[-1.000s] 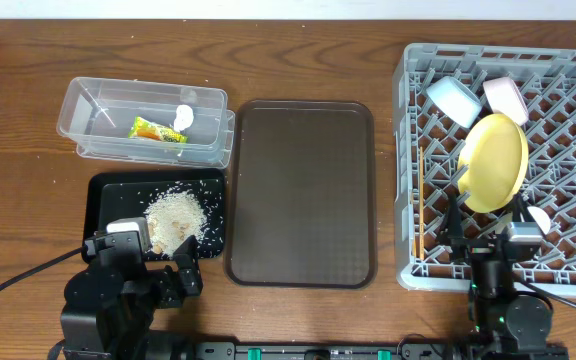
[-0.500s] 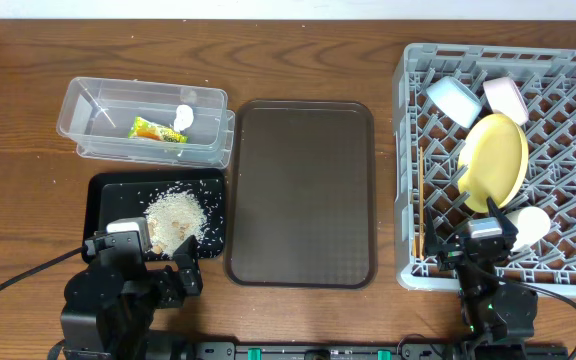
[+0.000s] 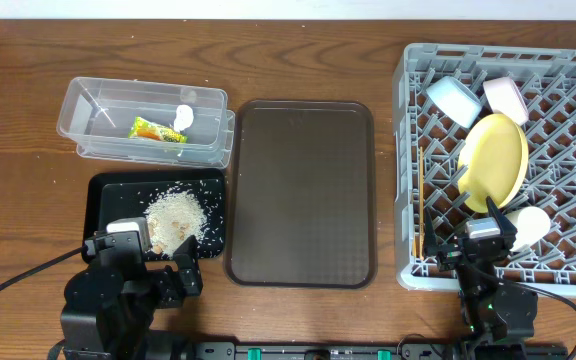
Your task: Sort waste into correct bins and load items into the dishwasher rack
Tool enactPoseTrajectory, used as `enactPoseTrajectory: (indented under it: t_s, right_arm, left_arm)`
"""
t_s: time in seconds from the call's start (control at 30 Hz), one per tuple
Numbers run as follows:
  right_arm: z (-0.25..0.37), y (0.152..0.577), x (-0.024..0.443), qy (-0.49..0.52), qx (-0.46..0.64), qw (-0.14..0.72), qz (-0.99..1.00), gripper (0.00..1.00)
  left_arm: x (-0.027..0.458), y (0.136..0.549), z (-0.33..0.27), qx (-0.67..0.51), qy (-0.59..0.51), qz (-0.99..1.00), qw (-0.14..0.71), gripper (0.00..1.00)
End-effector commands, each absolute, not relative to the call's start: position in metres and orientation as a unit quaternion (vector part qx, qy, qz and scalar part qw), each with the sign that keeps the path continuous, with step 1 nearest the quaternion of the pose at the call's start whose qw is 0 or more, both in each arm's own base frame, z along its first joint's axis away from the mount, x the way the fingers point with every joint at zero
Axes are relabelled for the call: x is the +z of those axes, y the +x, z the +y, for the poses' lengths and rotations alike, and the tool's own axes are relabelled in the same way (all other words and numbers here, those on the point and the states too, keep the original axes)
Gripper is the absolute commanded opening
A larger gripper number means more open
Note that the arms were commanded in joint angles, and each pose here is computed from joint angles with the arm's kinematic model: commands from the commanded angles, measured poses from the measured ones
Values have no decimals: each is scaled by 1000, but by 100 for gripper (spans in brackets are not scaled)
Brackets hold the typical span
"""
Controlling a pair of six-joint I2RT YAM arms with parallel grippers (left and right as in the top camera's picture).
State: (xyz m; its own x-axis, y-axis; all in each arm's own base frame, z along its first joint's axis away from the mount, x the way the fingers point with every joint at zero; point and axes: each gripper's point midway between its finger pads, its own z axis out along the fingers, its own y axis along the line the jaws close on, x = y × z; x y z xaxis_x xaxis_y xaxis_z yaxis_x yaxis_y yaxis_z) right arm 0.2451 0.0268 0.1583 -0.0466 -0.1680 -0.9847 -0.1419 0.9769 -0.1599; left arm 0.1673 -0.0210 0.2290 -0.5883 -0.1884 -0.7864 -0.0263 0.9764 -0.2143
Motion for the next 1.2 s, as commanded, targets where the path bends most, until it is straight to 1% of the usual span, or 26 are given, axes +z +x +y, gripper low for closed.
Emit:
enactPoseTrajectory:
  t_s: [0.0,0.97,1.07,1.17]
  right_arm:
    - [29,245,158,-117,-9,682,722,99]
    - [29,245,158,-117,-9,682,722,99]
    - [29,245,158,-117,-9,682,722,99]
    - [29,245,158,-117,-9,682,722,99]
  left_arm:
    - [228,167,-20,-85,-57,887,450,98]
    - [227,165,-19,-85,-58,887,450,98]
    - [225,164,-10,-63,-71,883,460,98]
    - [212,168,-1,-47,-87,877,471,98]
